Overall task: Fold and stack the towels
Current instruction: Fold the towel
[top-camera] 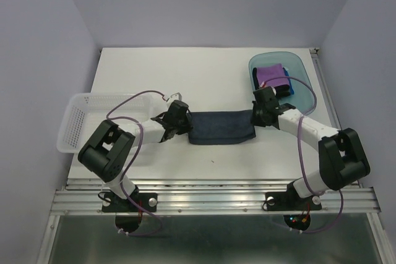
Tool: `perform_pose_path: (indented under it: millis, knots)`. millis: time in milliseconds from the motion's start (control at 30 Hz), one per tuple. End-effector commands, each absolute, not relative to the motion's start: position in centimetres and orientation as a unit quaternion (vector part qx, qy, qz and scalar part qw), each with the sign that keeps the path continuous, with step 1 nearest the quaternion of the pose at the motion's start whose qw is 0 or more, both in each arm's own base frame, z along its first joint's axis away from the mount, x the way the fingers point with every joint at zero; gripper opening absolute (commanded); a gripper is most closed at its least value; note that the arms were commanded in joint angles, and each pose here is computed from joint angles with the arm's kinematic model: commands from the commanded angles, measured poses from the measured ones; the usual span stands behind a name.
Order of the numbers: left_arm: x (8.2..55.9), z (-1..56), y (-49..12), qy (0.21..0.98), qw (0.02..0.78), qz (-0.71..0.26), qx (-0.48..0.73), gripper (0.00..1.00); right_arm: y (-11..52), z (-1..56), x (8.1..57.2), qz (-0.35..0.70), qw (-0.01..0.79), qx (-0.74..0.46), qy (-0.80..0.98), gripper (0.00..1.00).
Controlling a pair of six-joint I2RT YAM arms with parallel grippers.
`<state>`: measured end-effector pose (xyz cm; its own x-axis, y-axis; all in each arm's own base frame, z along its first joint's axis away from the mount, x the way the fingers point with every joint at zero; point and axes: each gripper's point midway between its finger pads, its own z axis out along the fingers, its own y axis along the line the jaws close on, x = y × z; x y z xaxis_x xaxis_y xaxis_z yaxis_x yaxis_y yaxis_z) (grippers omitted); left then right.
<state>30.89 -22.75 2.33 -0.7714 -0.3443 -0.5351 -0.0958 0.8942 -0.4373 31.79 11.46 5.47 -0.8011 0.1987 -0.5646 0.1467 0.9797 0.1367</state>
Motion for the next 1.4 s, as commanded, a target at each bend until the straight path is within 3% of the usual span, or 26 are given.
perform_pose_path:
  millis: [0, 467, 867, 1367]
  knots:
    - [30.6, 2.0, -23.3, 0.918, 0.314, -0.21, -0.119, 0.01, 12.1, 8.3, 33.0, 0.055, 0.32, 0.07, 0.943, 0.01]
    - [30.1, 1.7, -22.6, 0.917, 0.315, -0.206, -0.13, 0.01, 22.8, 12.8, 33.9, 0.166, 0.351, -0.024, 0.921, 0.01]
    - [29.7, 1.9, -22.3, 0.915, 0.317, -0.206, -0.137, 0.0, 33.6, 12.9, 33.4, 0.273, 0.325, -0.085, 0.901, 0.01]
    - [29.2, 1.6, -21.9, 0.915, 0.315, -0.206, -0.146, 0.0, 37.9, 11.9, 33.3, 0.316, 0.31, -0.079, 0.893, 0.01]
